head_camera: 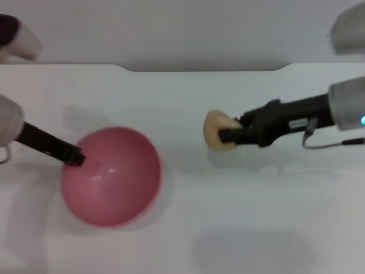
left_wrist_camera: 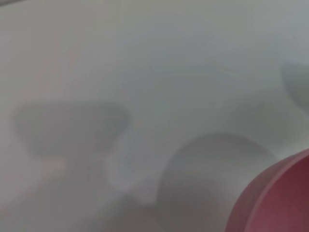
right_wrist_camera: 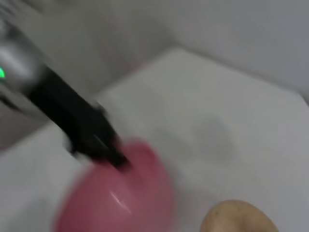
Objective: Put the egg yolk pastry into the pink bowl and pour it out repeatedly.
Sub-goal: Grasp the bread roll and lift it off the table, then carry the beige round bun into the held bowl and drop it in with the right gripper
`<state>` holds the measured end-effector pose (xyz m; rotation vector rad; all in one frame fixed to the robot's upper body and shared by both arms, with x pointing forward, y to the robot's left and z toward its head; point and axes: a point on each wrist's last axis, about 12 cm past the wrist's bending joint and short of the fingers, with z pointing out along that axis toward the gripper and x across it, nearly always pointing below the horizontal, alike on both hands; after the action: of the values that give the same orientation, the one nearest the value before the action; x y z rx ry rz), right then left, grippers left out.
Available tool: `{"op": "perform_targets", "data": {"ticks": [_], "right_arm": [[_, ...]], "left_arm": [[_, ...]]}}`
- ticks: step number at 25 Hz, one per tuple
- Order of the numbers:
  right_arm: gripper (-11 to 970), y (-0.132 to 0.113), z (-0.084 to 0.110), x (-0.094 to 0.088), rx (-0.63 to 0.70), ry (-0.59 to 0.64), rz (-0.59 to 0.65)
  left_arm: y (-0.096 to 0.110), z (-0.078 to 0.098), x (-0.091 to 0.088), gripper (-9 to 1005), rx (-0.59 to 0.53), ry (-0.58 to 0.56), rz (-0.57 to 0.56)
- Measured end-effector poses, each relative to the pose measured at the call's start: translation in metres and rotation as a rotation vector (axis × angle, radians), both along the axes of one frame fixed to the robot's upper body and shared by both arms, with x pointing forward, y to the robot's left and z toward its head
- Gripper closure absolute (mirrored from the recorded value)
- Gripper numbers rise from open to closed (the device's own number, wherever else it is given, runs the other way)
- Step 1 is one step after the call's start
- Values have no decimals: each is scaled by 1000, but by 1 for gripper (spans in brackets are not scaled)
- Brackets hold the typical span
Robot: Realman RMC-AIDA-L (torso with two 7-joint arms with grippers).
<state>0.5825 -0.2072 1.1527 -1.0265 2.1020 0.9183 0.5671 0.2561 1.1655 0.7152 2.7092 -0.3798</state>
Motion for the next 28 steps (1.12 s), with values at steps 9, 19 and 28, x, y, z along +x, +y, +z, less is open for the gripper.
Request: {"op": "perform_targets", "data": {"ticks": [9,19,28], "right_arm": [[704,41,35,-11,29,-104,276],[722,68,16,-9,-110,-71,301],[359,47,27,-1,-55,-59,169]], "left_arm": [[-73,-4,14,997,16,10,-198],[-91,1,16,998,-18,-15,-245],[-84,-4,17,997,-28,-61,-212]]}}
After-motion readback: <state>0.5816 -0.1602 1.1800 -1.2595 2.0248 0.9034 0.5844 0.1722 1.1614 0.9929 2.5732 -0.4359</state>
